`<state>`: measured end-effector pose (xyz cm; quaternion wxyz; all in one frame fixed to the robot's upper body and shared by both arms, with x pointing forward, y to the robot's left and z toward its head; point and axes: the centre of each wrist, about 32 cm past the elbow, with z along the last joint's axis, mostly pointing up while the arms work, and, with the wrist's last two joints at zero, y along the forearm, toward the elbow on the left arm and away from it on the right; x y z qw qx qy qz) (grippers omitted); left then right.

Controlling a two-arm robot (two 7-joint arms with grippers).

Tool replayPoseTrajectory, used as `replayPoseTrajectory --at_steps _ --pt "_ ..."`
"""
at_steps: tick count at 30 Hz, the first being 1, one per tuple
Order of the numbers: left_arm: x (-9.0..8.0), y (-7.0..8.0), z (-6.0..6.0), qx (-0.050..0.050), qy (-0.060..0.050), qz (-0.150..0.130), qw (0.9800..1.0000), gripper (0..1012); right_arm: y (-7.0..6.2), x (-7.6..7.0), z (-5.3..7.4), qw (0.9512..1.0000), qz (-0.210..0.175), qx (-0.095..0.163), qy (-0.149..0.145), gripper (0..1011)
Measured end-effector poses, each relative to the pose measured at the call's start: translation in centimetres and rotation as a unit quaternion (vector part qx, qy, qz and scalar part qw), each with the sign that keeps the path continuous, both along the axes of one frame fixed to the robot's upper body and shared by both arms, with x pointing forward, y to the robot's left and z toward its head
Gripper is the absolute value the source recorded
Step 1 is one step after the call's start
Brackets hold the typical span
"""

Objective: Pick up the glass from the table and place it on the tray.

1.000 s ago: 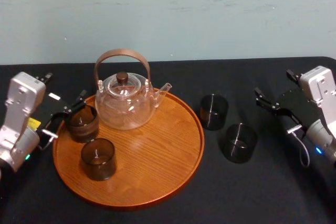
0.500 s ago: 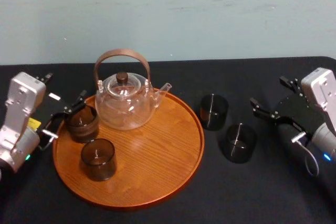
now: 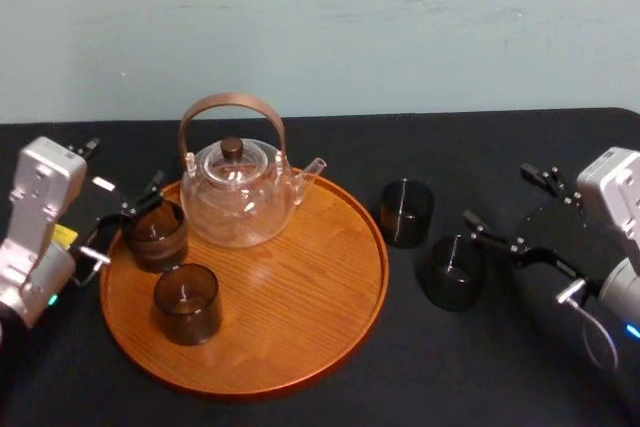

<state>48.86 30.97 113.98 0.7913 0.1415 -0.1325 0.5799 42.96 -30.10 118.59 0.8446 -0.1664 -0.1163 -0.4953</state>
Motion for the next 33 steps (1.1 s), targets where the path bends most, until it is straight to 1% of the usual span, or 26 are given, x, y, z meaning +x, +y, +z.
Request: replayPoseTrajectory --at_steps 4,8,14,21,33 --pt "0.0 0.0 0.0 0.0 0.0 0.0 1.0 1001 0.5 -0.7 -0.1 0.9999 0.014 0.005 0.007 1002" --pt "0.0 0.0 0.0 0.0 0.0 0.0 1.0 1001 0.8 -1.2 -0.2 0.9996 0.025 0.009 0.013 1002" --pt "0.0 0.0 0.0 0.0 0.0 0.0 1.0 1001 1.0 -1.4 -0.5 0.999 0.032 0.019 0.023 1002" --pt "0.0 0.0 0.0 0.0 0.0 0.0 1.0 1002 0.8 -1.8 -0.9 0.9983 0.029 0.028 0.041 1002" --pt "0.0 0.0 0.0 0.0 0.0 0.0 1.0 1001 0.4 -2.6 -1.7 0.9974 0.028 0.03 0.059 1002"
